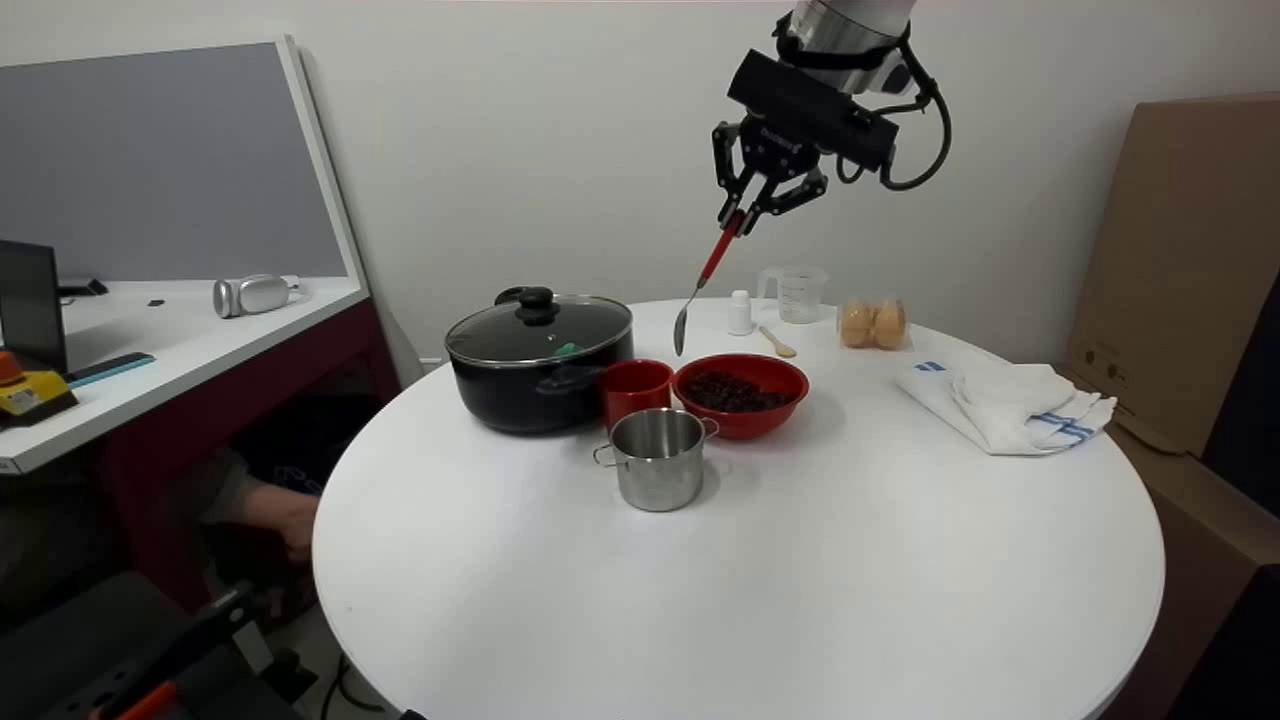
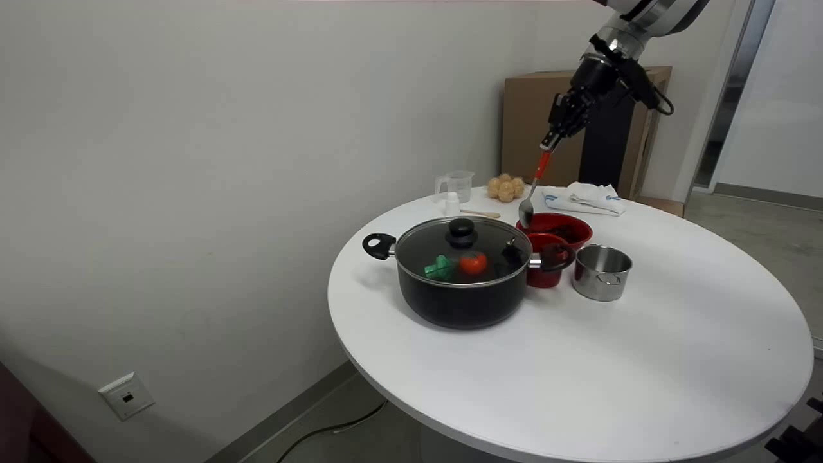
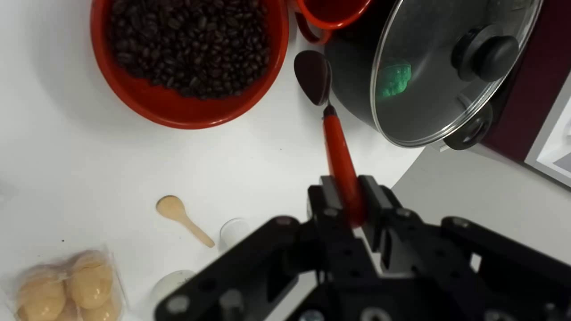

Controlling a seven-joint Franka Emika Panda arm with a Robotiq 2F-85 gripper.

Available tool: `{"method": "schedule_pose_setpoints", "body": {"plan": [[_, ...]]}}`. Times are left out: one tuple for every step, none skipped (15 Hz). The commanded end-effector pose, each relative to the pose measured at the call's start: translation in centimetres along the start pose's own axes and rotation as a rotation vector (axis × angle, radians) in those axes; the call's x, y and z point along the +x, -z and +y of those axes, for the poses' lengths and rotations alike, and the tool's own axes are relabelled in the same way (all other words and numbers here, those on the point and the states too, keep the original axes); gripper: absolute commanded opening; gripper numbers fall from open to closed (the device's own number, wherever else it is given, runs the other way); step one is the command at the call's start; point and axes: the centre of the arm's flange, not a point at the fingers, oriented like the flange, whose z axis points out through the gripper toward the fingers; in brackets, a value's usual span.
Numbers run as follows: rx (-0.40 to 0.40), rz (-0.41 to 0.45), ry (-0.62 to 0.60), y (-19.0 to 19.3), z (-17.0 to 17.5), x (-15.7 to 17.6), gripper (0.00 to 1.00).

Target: Remove the spoon from the cup and stir in the bowl

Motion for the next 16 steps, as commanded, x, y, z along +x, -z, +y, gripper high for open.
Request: {"method": "schedule_pose_setpoints", "body": {"plan": [[0.019, 0.011, -0.019, 1.1, 0.6, -0.6, 0.04], [0.015, 0.013, -0.024, 1.2, 0.8, -0.7, 0.04], [0.011, 0.014, -0.027, 1.3, 1.1, -0.9, 0.04], [0.009, 0.014, -0.031, 1.3, 1.3, -1.0, 0.04], [0.006, 0.014, -0.034, 1.3, 1.5, -1.1, 0.04], [0.005, 0.012, -0.037, 1.2, 1.6, -1.2, 0.04], [0.003, 0.011, -0.039, 1.1, 1.7, -1.3, 0.04], [0.004, 0.010, -0.041, 1.0, 1.8, -1.3, 0.04], [0.005, 0.008, -0.042, 0.9, 1.9, -1.4, 0.04], [0.005, 0.007, -0.043, 0.8, 2.0, -1.4, 0.04], [0.006, 0.006, -0.044, 0.7, 2.0, -1.5, 0.04], [0.007, 0.005, -0.044, 0.6, 2.1, -1.5, 0.04], [0.008, 0.004, -0.045, 0.5, 2.2, -1.5, 0.04], [0.007, 0.004, -0.045, 0.3, 2.3, -1.6, 0.04], [0.005, 0.004, -0.044, 0.2, 2.4, -1.6, 0.04], [0.007, 0.002, -0.043, 0.0, 2.5, -1.7, 0.04]]}}
